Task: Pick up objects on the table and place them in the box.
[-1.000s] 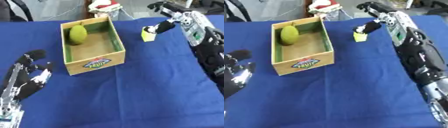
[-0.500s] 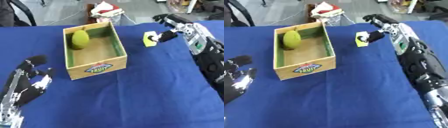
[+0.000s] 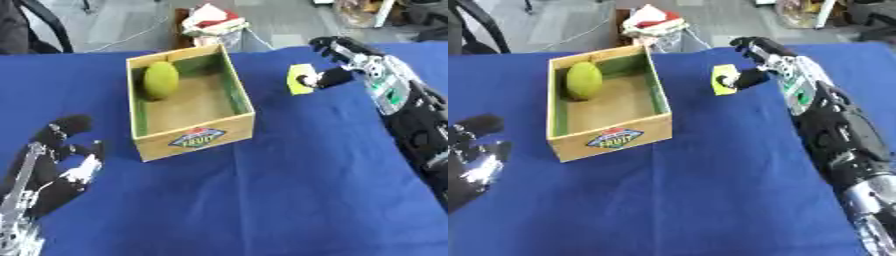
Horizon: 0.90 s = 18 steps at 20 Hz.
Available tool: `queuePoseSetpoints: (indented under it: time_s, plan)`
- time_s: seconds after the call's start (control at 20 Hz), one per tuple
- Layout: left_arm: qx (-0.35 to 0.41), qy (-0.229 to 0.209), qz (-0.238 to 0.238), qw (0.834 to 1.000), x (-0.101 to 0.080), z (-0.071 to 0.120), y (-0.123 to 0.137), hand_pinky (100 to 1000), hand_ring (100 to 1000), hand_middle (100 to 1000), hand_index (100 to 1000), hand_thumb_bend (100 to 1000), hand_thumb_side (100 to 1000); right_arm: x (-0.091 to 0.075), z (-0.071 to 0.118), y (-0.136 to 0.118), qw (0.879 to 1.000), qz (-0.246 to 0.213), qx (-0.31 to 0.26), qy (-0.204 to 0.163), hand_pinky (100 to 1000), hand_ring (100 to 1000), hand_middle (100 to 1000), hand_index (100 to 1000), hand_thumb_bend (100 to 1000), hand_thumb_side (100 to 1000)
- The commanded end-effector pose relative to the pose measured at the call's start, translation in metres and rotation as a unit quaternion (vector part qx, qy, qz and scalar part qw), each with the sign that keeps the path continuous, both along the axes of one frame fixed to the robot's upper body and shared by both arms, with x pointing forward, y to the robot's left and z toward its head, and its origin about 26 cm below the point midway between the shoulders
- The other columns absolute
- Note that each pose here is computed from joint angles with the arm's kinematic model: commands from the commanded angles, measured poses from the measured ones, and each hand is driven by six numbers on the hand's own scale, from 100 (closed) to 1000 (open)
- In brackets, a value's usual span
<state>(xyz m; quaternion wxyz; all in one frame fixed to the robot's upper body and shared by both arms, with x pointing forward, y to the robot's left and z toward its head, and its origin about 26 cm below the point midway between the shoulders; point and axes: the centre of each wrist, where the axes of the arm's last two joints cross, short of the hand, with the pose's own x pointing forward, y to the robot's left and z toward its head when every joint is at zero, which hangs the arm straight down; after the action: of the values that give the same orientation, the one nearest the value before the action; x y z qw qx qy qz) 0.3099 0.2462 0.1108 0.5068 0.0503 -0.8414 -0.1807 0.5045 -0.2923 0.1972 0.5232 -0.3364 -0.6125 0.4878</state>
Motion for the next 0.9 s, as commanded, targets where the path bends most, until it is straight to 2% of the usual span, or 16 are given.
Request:
queuePoseSetpoints:
  time_s: [0.05, 0.9]
  plan:
    - [0.003, -0.01, -0.007, 1.0, 0.001, 0.006, -0.001, 531, 812, 755, 811, 338, 328, 0.0, 0.011, -0.01, 1.0, -0.016, 0.011, -0.015, 784, 851, 844, 953, 402, 399]
    - [0.002, -0.013, -0.019, 1.0, 0.001, 0.008, -0.006, 532, 814, 756, 812, 335, 330, -0.002, -0.013, -0.018, 0.997, -0.066, 0.044, -0.017, 766, 838, 814, 929, 389, 386]
